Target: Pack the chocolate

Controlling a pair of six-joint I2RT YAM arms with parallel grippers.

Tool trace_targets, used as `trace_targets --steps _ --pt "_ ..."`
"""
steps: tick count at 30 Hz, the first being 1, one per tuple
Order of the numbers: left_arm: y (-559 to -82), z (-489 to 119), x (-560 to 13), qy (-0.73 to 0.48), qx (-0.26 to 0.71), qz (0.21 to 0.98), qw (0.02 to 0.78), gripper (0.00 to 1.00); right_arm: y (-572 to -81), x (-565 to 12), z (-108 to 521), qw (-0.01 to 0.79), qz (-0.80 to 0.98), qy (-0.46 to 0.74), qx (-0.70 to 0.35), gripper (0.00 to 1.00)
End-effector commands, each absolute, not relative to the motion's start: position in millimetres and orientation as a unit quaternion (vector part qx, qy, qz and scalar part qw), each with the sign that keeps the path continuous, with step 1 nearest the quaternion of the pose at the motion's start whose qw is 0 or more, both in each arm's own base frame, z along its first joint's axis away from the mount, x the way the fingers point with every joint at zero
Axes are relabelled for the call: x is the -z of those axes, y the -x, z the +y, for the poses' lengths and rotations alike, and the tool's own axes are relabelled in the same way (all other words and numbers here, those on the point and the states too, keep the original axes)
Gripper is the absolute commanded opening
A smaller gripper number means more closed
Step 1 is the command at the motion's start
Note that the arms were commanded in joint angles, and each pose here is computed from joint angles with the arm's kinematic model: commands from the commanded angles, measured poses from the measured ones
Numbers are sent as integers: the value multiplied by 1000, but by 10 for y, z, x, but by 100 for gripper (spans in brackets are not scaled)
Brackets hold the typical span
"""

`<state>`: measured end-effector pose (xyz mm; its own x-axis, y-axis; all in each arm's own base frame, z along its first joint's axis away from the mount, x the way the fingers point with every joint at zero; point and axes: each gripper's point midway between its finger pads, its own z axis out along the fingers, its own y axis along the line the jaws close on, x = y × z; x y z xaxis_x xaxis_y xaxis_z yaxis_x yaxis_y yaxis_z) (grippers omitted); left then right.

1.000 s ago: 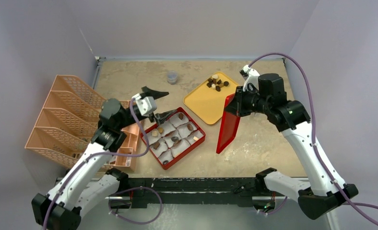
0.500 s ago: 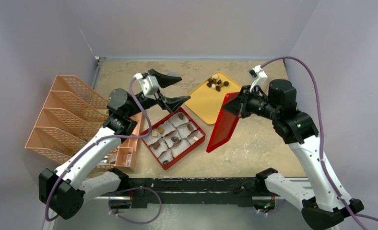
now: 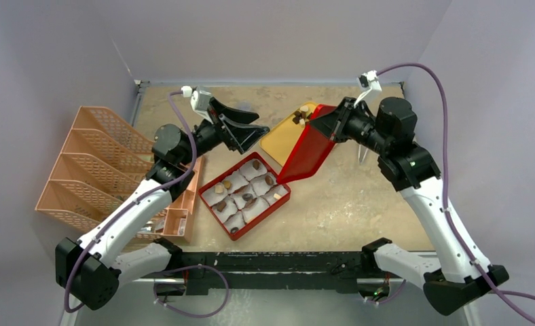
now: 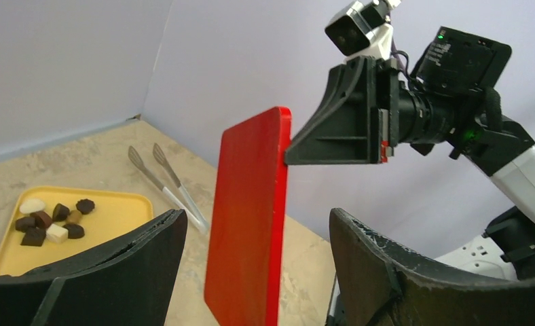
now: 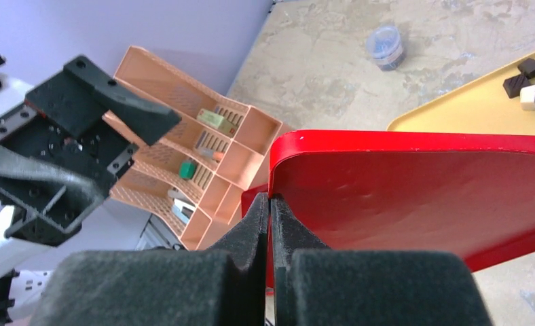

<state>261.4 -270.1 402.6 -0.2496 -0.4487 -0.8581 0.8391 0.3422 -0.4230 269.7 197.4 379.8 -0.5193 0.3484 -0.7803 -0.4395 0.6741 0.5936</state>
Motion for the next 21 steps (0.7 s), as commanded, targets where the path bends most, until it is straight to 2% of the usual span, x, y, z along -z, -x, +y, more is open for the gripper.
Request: trace_targets --steps 1,10,21 --pt "-2462 -2737 -4093 -182 581 542 580 77 -2865 -4342 2025 551 714 24 -431 0" --pt "-2683 -2810 -3659 -197 533 584 580 77 -3061 -4436 2113 556 700 10 -448 0" --pt "-2864 -3058 -3497 -206 530 595 567 75 -3234 -4478 2209 555 693 1 -460 0"
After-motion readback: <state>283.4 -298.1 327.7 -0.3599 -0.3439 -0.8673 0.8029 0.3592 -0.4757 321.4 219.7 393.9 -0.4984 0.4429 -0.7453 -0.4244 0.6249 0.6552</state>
